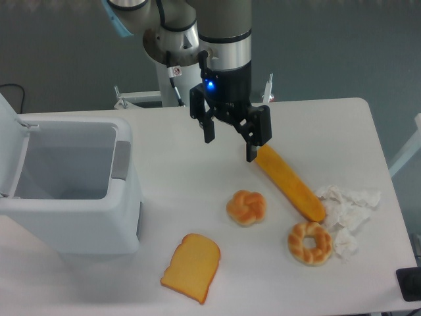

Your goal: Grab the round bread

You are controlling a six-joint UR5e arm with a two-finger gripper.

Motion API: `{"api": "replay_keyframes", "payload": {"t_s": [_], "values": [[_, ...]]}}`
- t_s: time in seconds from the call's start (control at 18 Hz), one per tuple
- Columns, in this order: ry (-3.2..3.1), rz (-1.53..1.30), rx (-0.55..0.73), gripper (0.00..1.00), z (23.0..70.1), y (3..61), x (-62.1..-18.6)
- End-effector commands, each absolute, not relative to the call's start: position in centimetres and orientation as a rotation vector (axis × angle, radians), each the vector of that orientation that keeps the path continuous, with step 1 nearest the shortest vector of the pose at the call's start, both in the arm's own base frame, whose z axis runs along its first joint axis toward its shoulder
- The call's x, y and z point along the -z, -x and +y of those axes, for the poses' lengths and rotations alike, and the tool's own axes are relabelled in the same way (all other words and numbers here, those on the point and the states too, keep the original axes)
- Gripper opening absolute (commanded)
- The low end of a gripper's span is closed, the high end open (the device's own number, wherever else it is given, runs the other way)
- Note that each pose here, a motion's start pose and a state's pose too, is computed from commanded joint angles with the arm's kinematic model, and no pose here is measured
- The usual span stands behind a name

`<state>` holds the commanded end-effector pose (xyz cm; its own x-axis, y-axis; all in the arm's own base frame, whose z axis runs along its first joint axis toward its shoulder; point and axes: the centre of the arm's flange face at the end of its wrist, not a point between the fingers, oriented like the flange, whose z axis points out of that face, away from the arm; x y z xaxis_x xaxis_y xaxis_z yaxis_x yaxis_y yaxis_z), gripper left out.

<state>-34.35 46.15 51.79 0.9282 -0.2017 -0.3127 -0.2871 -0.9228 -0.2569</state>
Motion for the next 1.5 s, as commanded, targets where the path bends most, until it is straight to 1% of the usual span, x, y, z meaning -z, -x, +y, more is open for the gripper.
{"api": "replay_keyframes", "payload": {"t_s": [0.5,0.78,1.0,1.5], "values": [[2.786,0.360,-0.400,1.00,46.2,34.4,-51.6],[2.769,0.357,-0.349,1.00,46.3,34.5,-50.4],[2.744,0.360,-0.387,1.00,46.3,34.2,-49.0],[2.758,0.362,-0.364,1.00,46.4,34.5,-47.8]]}}
